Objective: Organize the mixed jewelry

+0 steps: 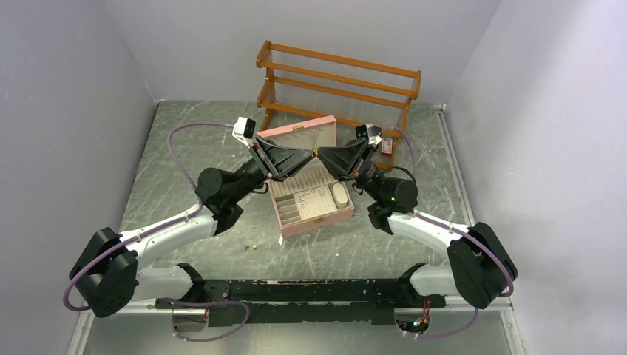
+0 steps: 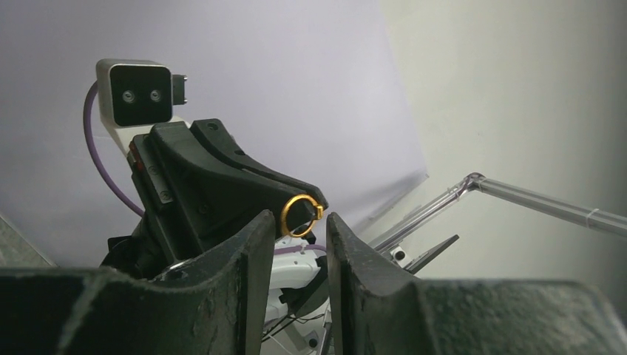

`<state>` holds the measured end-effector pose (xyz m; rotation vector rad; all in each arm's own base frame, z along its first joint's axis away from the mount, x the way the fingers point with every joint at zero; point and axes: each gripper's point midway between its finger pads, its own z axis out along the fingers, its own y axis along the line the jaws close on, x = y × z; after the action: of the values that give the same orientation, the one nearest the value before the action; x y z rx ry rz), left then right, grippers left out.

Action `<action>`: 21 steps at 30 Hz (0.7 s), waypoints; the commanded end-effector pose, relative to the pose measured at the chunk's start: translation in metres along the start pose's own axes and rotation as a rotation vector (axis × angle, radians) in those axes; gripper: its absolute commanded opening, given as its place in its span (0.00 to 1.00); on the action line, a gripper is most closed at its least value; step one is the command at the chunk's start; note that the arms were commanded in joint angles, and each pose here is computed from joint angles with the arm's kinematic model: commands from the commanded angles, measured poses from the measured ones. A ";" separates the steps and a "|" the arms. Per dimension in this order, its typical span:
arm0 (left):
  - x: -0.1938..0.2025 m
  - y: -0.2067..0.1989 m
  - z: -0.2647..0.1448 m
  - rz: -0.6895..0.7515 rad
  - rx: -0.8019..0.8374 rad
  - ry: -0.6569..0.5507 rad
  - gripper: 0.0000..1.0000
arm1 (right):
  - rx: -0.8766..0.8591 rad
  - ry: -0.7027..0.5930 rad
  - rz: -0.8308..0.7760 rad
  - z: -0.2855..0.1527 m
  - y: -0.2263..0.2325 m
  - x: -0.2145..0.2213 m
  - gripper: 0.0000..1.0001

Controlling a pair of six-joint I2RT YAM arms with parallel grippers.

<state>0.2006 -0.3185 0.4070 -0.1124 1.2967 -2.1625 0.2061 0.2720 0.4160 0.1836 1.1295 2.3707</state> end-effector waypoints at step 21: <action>-0.001 -0.030 0.003 0.133 0.055 -0.001 0.05 | -0.003 -0.004 -0.057 0.000 0.006 0.000 0.00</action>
<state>0.2003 -0.3183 0.4048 -0.0864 1.3089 -2.1134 0.2040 0.2709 0.4153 0.1740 1.1256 2.3640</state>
